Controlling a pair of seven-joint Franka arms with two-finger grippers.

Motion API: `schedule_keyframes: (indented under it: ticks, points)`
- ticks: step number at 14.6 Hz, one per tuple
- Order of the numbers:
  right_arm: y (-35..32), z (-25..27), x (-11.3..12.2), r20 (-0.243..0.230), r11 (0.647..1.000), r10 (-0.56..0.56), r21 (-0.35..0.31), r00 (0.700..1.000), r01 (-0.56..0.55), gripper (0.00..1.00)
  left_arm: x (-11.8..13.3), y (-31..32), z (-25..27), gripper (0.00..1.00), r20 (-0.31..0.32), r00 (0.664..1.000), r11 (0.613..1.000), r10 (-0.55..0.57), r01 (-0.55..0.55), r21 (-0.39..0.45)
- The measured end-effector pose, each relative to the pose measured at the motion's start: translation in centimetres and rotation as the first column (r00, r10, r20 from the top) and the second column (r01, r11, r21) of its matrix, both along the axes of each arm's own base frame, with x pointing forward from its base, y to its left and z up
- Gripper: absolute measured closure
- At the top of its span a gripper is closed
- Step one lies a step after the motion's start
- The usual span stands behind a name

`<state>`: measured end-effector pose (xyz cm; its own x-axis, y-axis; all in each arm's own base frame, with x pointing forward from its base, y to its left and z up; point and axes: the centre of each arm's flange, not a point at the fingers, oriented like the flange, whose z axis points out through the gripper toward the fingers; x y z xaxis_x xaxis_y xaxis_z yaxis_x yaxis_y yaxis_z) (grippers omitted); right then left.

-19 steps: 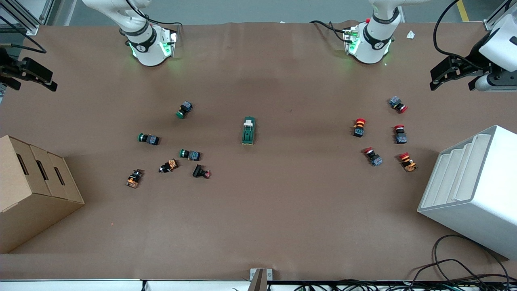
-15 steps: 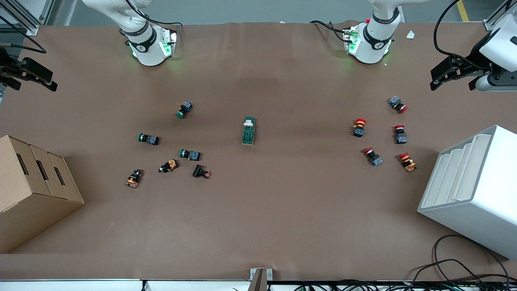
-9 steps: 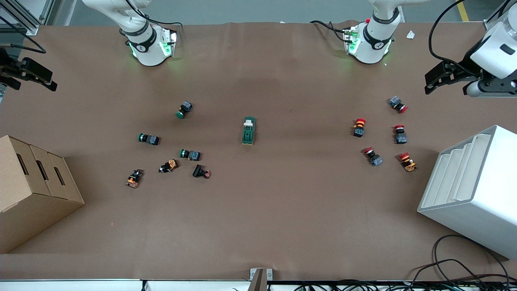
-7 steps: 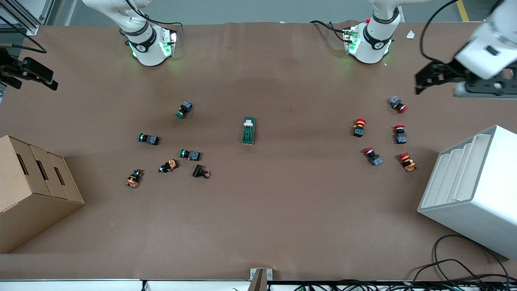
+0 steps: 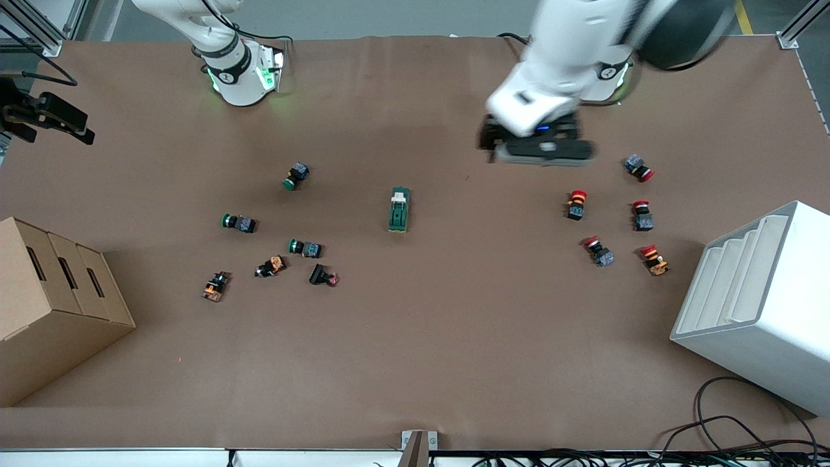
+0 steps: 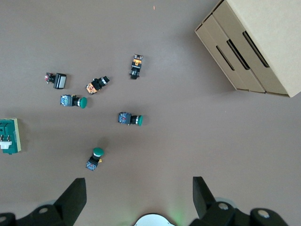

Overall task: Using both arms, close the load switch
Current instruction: 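Move the left gripper over the green load switch, then lower the left gripper onto the switch while the right gripper reaches it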

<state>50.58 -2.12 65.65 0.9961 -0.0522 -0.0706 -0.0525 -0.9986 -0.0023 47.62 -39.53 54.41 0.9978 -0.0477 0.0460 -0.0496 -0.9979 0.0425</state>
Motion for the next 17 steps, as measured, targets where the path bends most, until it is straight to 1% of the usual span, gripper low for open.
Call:
schedule_keyframes:
  ticks: [2,5,8,10,11,13,15,17]
  points:
    - [-0.1,-0.1,-0.1,-0.006,1.000,-0.002,0.000,1.000,0.002,0.00,-1.6,-5.1,-4.2,0.00,0.026,0.999,1.000,0.025,-0.025,0.011]
    - [-0.5,-0.2,0.2,-0.008,1.000,-0.011,0.000,1.000,0.011,0.00,-4.3,-11.3,-10.9,0.00,0.092,0.994,0.997,0.061,-0.065,0.048]
    - [-0.7,-0.5,0.7,-0.003,1.000,-0.014,0.000,1.000,0.014,0.00,-7.6,-15.6,-17.1,0.00,0.169,0.981,0.989,0.091,-0.109,0.103]
    - [-0.7,-1.5,1.7,-0.001,1.000,-0.014,-0.001,1.000,0.014,0.00,-9.5,-17.6,-20.4,0.00,0.225,0.966,0.982,0.126,-0.154,0.111]
    - [-0.7,-2.4,2.5,-0.004,1.000,-0.014,-0.002,1.000,0.014,0.00,-10.5,-18.5,-21.5,0.00,0.257,0.955,0.980,0.146,-0.176,0.097]
    - [-0.8,-4.1,3.9,-0.013,1.000,-0.016,-0.004,1.000,0.016,0.00,-12.4,-19.7,-23.4,0.00,0.340,0.924,0.974,0.176,-0.214,0.078]
    - [-0.7,-5.4,4.5,-0.040,1.000,-0.015,-0.004,0.999,0.015,0.00,-13.7,-20.2,-24.8,0.00,0.425,0.887,0.972,0.179,-0.228,0.066]
    - [-0.3,-6.3,4.9,-0.058,0.999,-0.035,-0.005,0.998,0.035,0.00,-15.1,-20.7,-26.4,0.00,0.492,0.850,0.970,0.187,-0.238,0.042]
